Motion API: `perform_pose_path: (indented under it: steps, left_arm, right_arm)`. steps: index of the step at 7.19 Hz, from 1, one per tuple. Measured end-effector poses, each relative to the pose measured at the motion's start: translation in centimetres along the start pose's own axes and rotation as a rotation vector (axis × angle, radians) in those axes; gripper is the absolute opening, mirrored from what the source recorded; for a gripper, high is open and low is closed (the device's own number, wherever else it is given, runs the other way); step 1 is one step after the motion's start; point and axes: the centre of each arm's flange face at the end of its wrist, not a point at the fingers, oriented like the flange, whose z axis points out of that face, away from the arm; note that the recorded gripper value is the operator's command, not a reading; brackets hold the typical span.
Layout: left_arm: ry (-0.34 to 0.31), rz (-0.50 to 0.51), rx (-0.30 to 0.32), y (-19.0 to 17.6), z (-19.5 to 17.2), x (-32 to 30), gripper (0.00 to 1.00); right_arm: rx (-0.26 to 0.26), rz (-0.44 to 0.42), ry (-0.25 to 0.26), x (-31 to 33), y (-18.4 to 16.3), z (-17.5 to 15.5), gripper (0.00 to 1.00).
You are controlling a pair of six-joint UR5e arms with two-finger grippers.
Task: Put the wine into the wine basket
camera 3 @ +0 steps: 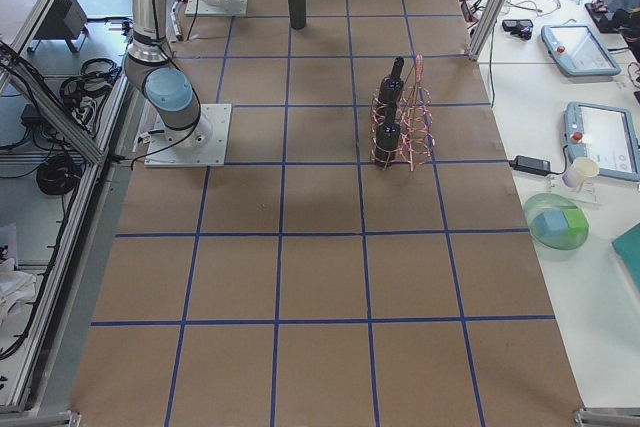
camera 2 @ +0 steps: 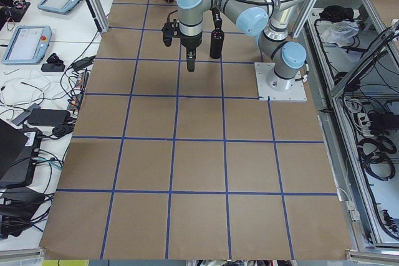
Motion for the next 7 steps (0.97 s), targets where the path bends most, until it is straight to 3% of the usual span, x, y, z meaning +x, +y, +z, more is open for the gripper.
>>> perform_pose_path:
  steps: [2,3,7]
  left_arm:
    - [0.0,0.0,0.0,0.0,0.0,0.0,1.0]
    - [0.001,0.0,0.0,-0.01,0.02,0.0,1.0]
    - [0.001,0.0,0.0,-0.01,0.01,0.0,1.0]
  right_arm:
    - [-0.001,0.001,-0.001,0.01,-0.09,0.03,0.12]
    - [-0.004,0.001,-0.004,-0.02,-0.1,0.1,0.0]
    - [-0.024,0.008,-0.03,0.13,-0.54,0.01,0.0]
